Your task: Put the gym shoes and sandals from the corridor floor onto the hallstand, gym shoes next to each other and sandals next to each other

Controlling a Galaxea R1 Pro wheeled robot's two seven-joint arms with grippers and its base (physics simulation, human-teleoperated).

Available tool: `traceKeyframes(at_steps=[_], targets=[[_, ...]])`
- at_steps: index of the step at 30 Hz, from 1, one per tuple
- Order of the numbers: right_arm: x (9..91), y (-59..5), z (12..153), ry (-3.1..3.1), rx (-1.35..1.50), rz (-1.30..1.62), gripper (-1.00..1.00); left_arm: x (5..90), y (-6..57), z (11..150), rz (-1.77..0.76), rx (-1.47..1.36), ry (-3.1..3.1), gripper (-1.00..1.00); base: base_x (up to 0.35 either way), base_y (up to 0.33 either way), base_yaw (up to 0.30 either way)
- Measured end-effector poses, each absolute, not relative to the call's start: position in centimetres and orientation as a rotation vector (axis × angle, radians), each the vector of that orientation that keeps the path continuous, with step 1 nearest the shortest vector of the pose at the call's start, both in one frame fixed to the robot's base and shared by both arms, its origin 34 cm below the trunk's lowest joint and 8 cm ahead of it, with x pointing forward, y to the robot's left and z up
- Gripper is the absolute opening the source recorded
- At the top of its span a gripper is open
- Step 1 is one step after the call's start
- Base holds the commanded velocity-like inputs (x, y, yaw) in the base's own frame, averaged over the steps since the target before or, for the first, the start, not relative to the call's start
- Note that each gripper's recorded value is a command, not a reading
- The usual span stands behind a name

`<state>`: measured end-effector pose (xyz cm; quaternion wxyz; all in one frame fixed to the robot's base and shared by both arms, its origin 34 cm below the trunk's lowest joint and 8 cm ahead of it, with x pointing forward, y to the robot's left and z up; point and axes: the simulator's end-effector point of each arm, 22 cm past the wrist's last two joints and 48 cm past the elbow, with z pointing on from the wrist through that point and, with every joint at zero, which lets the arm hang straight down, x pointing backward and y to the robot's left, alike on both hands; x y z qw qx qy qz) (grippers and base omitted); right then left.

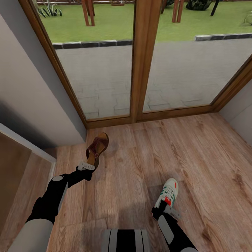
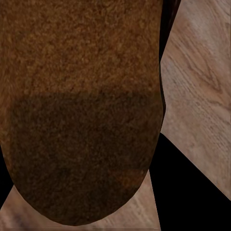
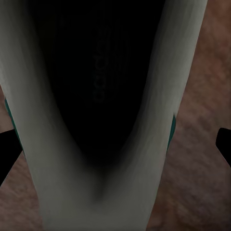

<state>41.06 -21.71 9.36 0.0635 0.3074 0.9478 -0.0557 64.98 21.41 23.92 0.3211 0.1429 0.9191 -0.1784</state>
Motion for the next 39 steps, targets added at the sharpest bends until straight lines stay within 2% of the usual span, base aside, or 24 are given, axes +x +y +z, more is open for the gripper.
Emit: traceKeyframes(at_steps=[13, 14, 39], targets=[[41.06, -21.72, 9.37, 2.863, 0.928, -0.169, 1.0, 65.0, 21.43, 23.94, -0.469, 0.373, 2.414, -1.0, 0.0, 0.0, 0.0], [41.06, -21.72, 9.37, 2.863, 0.928, -0.169, -1.0, 65.0, 21.43, 23.94, -0.469, 0.373, 2.414, -1.0, 0.0, 0.0, 0.0], [41.06, -21.7, 9.36, 2.863, 0.928, -0.167, -1.0, 65.06, 21.52, 24.0, -0.466, 0.374, 2.412, -1.0, -0.002, 0.0, 0.0]])
